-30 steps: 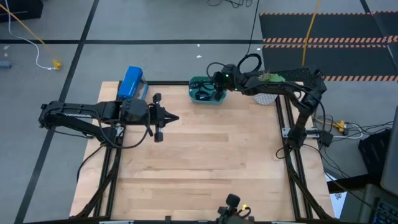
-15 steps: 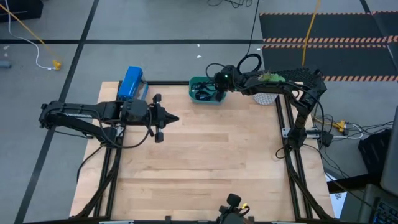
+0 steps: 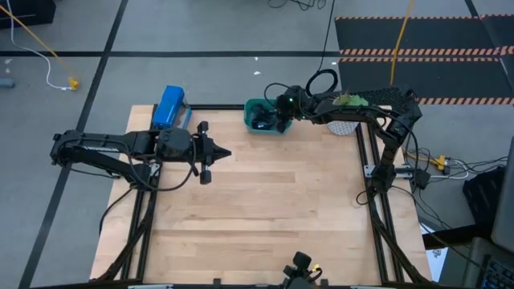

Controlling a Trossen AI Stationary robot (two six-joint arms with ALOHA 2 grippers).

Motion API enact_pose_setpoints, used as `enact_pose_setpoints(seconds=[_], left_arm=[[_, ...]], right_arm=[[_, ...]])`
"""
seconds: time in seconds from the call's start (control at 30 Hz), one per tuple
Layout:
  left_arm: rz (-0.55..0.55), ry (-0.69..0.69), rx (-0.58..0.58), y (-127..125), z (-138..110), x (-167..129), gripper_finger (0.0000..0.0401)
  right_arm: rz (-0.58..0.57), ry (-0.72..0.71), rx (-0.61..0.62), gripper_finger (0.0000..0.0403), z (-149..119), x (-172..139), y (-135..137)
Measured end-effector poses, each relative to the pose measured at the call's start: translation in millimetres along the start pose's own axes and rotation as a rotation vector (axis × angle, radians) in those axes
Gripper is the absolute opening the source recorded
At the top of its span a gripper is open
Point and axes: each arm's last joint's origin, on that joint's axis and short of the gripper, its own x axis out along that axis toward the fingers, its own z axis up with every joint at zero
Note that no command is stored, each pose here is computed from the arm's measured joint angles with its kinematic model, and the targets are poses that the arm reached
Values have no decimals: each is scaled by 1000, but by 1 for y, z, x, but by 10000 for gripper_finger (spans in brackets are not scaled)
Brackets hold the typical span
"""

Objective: Pick and place USB-C Cables
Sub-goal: Return to Home Position

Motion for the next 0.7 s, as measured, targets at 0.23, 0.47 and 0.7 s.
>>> enact_pose_setpoints(seconds=[0.23, 0.47, 0.7], left_arm=[[0, 0, 0, 0, 0, 0, 21], [0, 1, 3, 0, 0, 0, 21], [0, 4, -17, 0, 0, 0, 21]], right_arm=[[9, -51, 32, 113, 13, -15, 7], [80, -107, -17, 103, 36, -62, 34], [171, -158, -66, 51, 50, -116, 67]])
